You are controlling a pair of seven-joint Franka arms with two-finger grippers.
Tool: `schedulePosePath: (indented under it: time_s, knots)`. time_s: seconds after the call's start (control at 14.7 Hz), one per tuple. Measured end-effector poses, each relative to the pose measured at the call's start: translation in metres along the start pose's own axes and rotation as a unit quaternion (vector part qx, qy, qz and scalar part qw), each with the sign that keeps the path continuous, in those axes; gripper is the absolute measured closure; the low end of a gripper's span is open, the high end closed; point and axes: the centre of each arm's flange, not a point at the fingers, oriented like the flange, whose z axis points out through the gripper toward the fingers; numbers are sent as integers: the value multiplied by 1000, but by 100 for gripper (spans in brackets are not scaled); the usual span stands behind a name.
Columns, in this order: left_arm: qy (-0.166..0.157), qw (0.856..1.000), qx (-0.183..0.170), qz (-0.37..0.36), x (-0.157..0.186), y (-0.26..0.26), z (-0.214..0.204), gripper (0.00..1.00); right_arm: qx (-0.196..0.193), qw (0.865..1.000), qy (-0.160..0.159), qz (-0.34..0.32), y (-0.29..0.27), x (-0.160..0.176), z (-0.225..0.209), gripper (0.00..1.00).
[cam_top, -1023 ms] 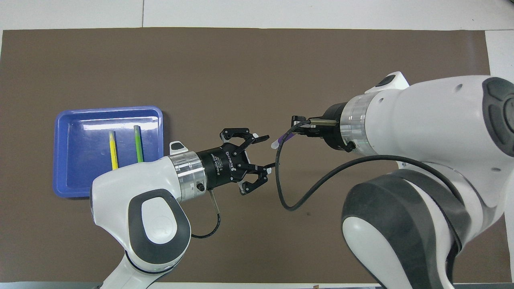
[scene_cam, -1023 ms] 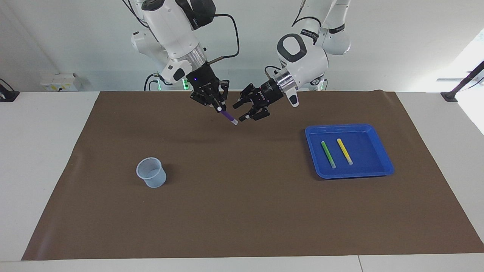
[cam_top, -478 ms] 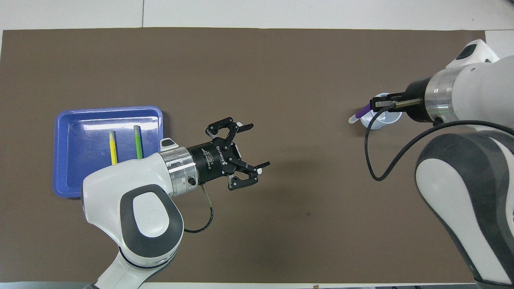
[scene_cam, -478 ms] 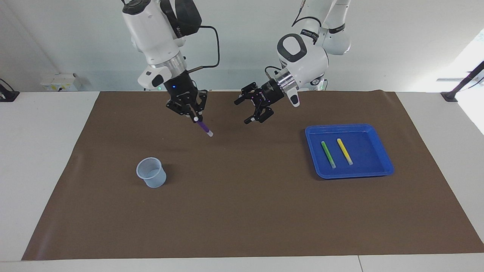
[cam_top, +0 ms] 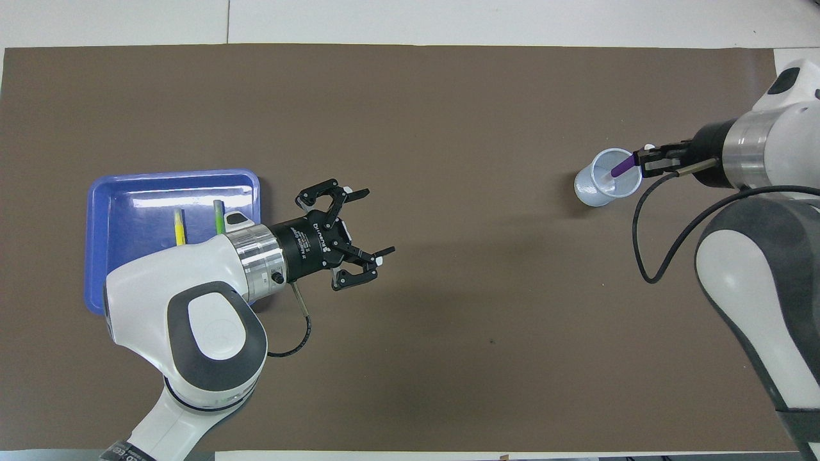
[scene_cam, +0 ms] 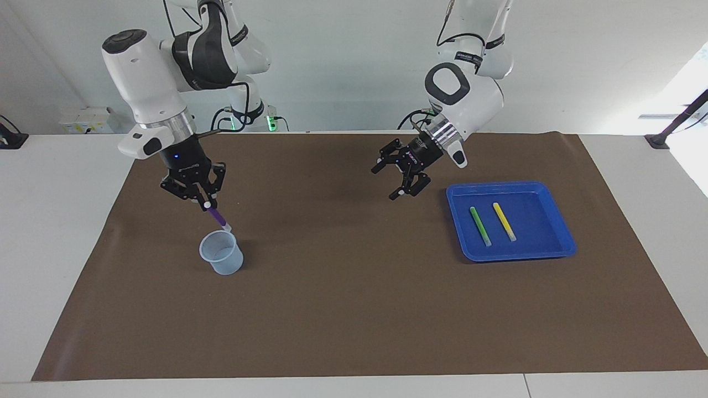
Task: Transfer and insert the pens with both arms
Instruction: 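Carry the purple pen into the white cup with the right gripper, then grasp the yellow pen with the left gripper while the right gripper withdraws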
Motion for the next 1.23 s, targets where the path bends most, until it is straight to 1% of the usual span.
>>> schedulePosePath:
  time_s: [0.14,0.27,0.41,0.55,0.61,0.68,0.75,0.89,0.96,1.02,1.23]
  knots:
    - [16,1000,-8,17,8,14,-10,0,-7,1000,11,-10,16,1,18,82]
    - [34,999,-3,41,18,31,-22,0,-8,1000,11,-14,21,2,37,82]
    - [62,994,17,84,25,49,-37,0,-7,1000,5,-15,21,-2,53,82]
    - [103,984,45,141,31,67,-53,0,-11,1000,11,-19,23,-10,68,82]
    - [124,976,61,171,33,74,-61,0,-13,1000,11,-22,24,-16,76,82]
    - [142,966,78,202,37,80,-69,0,-14,1000,9,-24,25,-22,84,82]
    - [152,957,90,230,41,86,-76,0,-15,1000,6,-23,28,-28,90,82]
    - [172,933,111,295,53,94,-87,0,-18,1000,6,-18,34,-38,100,82]
    - [188,917,125,328,61,98,-92,0,-20,1000,7,-17,35,-42,103,82]
    - [205,898,143,363,70,103,-99,0,-20,1000,6,-16,35,-44,106,82]
    - [246,832,197,457,97,119,-120,0,-19,1000,3,-16,35,-47,111,82]
